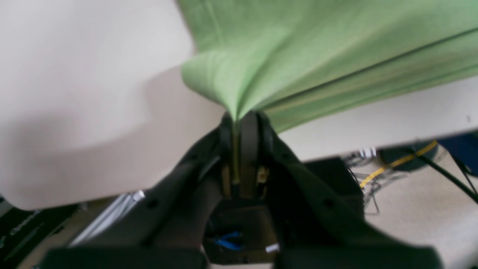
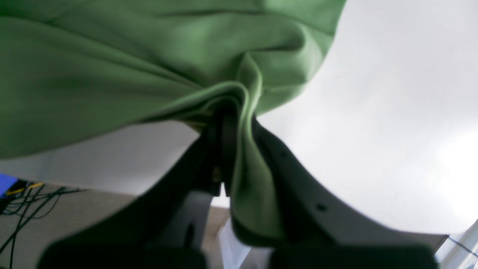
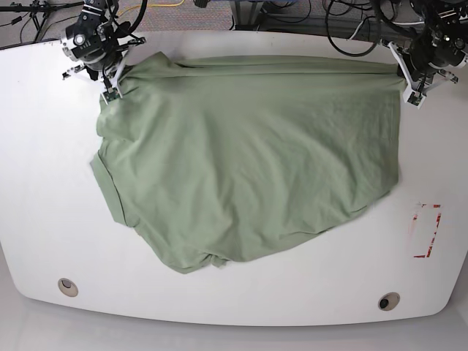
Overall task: Fold the T-shirt properly
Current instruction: 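Swing the stretched polo forward with both grippers and lay it flat, then release the polo with the left gripper and move it along the edge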
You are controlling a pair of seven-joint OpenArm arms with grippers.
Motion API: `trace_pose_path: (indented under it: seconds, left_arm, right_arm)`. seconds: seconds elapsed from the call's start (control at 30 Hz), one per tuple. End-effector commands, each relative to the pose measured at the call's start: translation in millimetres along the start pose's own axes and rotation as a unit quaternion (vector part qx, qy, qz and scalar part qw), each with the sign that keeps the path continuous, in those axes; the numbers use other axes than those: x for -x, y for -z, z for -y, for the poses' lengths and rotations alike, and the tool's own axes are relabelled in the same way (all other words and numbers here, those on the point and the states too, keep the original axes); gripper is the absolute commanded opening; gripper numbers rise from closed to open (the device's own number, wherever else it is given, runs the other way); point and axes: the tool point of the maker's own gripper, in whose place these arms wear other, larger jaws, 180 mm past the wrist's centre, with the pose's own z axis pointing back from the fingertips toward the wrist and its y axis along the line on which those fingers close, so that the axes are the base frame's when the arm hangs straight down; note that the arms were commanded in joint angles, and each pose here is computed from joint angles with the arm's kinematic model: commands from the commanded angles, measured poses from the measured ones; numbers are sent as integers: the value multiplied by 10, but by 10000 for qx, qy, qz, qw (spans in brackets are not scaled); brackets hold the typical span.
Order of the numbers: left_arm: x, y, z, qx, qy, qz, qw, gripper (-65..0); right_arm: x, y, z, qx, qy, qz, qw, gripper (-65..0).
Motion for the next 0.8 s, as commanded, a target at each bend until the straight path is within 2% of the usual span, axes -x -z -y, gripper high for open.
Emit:
trace_pose_path:
  seconds: [0.0, 0.53, 0.77]
  left_arm:
    - [115, -95, -204, -395, 45, -232, 9989, -650]
    - [317, -149, -276, -488, -138, -412, 9979, -650]
    - [266, -138, -271, -480, -131, -351, 9981, -650]
  right_arm:
    - [184, -62, 148, 305, -14, -323, 9990, -650]
    - [273, -37, -110, 31, 233, -392, 9990, -650]
    - [250, -30, -153, -15, 270, -364, 9990, -650]
